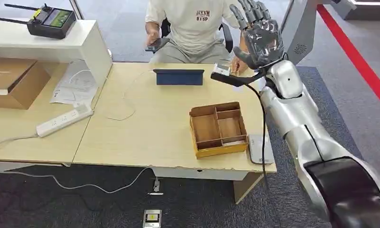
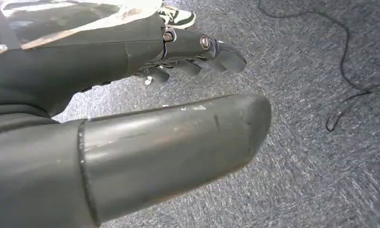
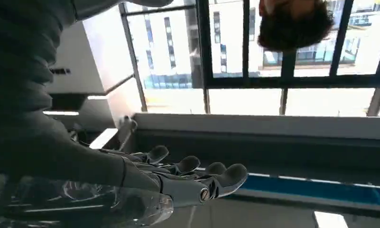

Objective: Pass the card to the sensor for recognition and then transmit it.

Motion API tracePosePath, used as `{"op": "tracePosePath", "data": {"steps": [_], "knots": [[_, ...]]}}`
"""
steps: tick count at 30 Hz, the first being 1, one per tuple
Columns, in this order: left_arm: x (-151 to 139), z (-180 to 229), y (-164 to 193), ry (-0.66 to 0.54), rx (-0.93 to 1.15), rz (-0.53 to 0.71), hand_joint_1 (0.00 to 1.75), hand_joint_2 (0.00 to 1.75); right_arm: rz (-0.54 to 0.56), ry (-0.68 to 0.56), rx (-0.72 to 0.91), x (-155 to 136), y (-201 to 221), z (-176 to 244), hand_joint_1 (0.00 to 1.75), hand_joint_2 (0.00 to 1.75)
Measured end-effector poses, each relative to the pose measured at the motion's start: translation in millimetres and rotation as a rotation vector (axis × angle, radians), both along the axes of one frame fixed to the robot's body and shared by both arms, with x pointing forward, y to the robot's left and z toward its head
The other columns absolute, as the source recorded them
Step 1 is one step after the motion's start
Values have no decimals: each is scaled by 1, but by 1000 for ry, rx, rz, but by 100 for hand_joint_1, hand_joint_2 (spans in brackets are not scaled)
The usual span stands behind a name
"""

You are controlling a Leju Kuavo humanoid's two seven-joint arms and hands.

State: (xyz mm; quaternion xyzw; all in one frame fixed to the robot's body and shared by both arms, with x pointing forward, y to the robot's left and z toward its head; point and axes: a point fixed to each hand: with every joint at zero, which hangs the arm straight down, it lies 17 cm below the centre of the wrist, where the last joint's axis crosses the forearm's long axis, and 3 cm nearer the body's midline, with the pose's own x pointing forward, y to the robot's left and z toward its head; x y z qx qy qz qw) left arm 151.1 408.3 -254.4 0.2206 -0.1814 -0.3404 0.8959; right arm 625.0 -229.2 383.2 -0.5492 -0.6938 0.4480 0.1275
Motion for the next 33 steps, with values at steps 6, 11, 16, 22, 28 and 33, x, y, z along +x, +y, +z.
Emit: {"op": "tracePosePath", "data": {"steps": [6,11,16,22,28,33], "knots": [[-2,0,2,4,5,29,0,0,2,-167,-120,-17,-30,60,0,175],[-6,-1,5,15,10,60,0,0,-83,-272,-101,-31,-91,114,0,175],[-9,-2,5,28,15,91,0,0,-174,-330,-34,-48,-161,146,0,175],[-9,-2,3,23,22,148,0,0,-272,-364,15,-73,-241,156,0,175],[-11,-3,-2,24,30,204,0,0,-442,-359,77,-104,-329,136,0,175],[-16,-4,-5,38,35,242,0,0,-606,-344,171,-144,-410,106,0,175]]}}
